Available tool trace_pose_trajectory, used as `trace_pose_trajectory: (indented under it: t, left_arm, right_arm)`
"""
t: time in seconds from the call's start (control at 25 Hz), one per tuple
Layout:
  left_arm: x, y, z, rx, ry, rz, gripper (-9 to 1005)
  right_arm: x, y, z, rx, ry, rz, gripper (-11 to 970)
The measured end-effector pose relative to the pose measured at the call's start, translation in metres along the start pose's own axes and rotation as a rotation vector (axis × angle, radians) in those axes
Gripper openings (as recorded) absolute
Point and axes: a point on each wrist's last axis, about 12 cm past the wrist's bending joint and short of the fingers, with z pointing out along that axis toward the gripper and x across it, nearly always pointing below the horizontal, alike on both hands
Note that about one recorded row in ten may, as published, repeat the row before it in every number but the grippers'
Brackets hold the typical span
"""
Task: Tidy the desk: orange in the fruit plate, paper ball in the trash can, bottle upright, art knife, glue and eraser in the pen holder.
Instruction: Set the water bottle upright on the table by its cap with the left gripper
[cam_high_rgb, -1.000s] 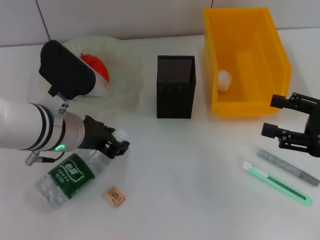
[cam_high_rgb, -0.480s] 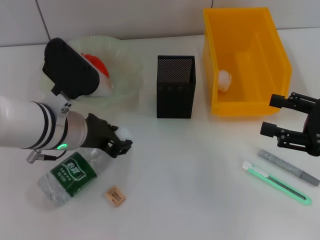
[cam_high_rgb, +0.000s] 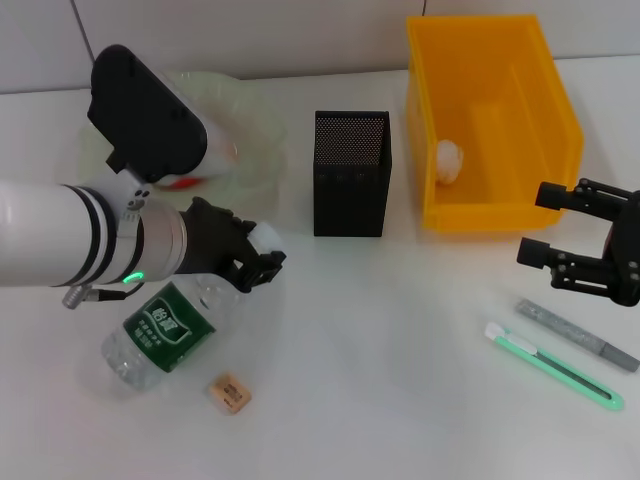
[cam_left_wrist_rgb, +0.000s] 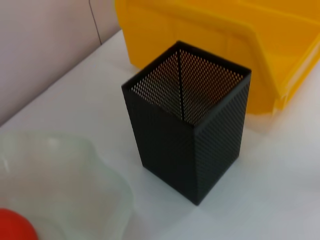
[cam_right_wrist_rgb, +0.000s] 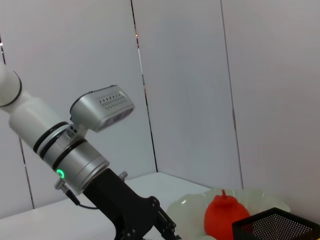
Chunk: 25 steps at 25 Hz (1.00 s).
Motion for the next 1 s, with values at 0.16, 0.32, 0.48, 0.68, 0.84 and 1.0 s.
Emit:
trace_pose_trajectory:
  t: [0.16, 0.32, 0.48, 0.68, 0.84, 1.0]
  left_arm:
    - [-0.004, 0.000, -0.010, -0.015, -0.036, 0.003, 444]
    - [-0.007, -0.002, -0.022, -0.035, -0.080, 0.003, 443]
    - [-0.007, -0.004, -0.031, -0.051, -0.111, 0.001, 443]
    - [-0.005, -0.005, -0.038, -0.062, -0.126, -0.005, 443]
    - [-0.006, -0.006, -0.043, -0.070, -0.142, -0.004, 443]
    - [-0.008, -0.007, -0.046, -0.074, -0.154, -0.002, 443]
  right_arm:
    - [0.000, 0.000, 0.000, 0.000, -0.001, 0.000, 754]
    - [0.000, 0.000, 0.000, 0.003, -0.002, 0.001, 753]
    - [-0.001, -0.001, -0.003, 0.019, -0.013, 0.001, 753]
    - [-0.002, -0.001, -0.006, 0.027, -0.027, 0.001, 753]
    - [-0.001, 0.000, -0.007, 0.031, -0.030, 0.003, 753]
    - [-0.001, 0.001, -0.008, 0.032, -0.030, 0.005, 753]
